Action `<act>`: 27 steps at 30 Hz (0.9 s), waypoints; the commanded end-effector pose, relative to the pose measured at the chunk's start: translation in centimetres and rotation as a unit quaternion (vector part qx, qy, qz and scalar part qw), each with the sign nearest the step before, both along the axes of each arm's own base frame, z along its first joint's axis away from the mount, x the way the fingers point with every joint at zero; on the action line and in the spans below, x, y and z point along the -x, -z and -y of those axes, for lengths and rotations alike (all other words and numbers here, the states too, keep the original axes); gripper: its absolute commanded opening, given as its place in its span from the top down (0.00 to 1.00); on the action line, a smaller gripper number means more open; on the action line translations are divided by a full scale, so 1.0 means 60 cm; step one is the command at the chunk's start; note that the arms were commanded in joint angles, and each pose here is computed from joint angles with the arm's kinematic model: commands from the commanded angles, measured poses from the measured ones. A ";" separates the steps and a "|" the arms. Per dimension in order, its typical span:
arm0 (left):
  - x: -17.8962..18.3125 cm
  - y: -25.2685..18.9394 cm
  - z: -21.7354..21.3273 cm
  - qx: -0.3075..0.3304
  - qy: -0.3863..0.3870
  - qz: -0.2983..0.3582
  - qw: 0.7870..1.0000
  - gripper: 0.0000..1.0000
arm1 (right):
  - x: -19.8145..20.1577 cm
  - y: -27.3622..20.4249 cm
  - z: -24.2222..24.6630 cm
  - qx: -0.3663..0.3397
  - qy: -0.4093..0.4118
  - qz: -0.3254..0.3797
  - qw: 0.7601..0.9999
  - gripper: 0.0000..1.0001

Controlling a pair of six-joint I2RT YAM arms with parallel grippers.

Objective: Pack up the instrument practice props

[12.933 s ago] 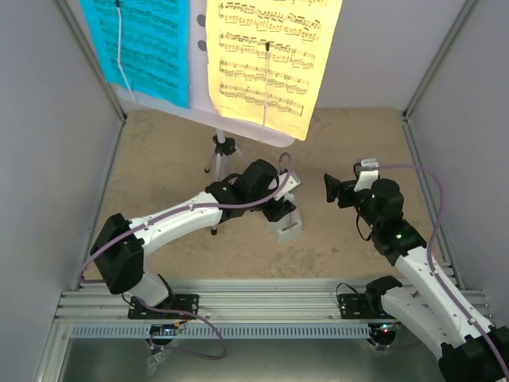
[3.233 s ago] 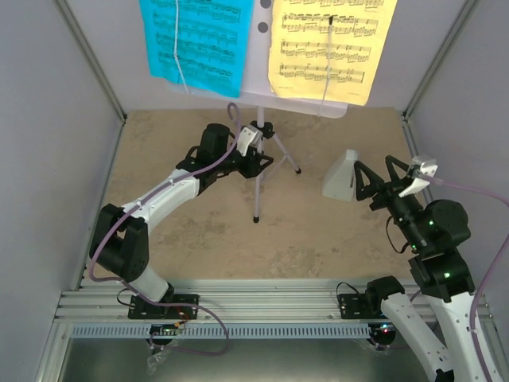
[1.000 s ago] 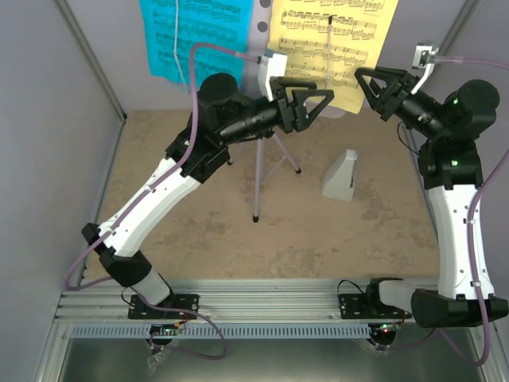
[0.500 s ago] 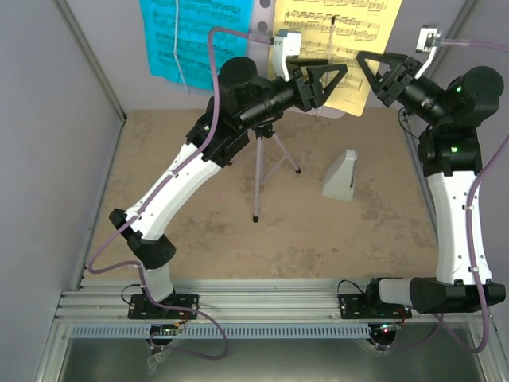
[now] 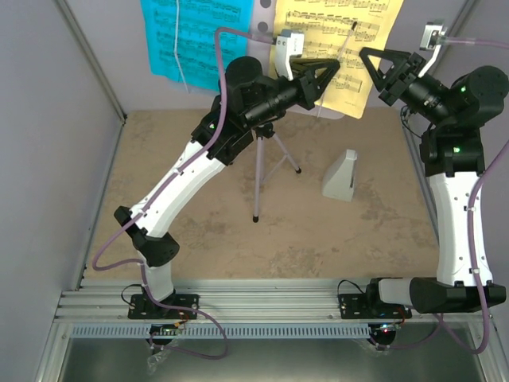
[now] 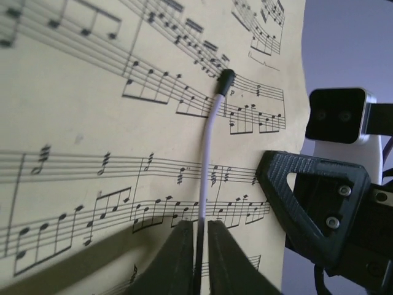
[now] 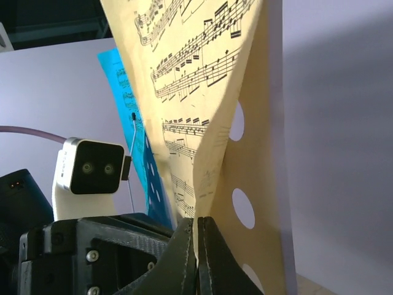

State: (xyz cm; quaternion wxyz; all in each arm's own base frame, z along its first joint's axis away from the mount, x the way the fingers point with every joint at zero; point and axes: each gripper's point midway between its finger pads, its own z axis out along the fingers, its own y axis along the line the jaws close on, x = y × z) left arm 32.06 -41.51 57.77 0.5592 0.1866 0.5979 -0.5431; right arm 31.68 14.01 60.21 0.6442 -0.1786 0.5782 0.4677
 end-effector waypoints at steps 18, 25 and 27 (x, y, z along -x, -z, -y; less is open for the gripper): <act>0.035 -0.007 0.007 0.007 0.070 0.088 0.994 1.00 | -0.012 0.000 0.073 -0.011 0.169 0.003 0.986 0.99; 0.021 -0.005 -0.009 0.008 0.050 0.084 0.995 1.00 | 0.003 -0.007 0.090 -0.010 0.204 0.014 0.979 1.00; 0.019 -0.004 -0.013 0.007 0.042 0.082 0.996 1.00 | 0.006 -0.007 0.095 -0.009 0.213 0.014 0.977 0.99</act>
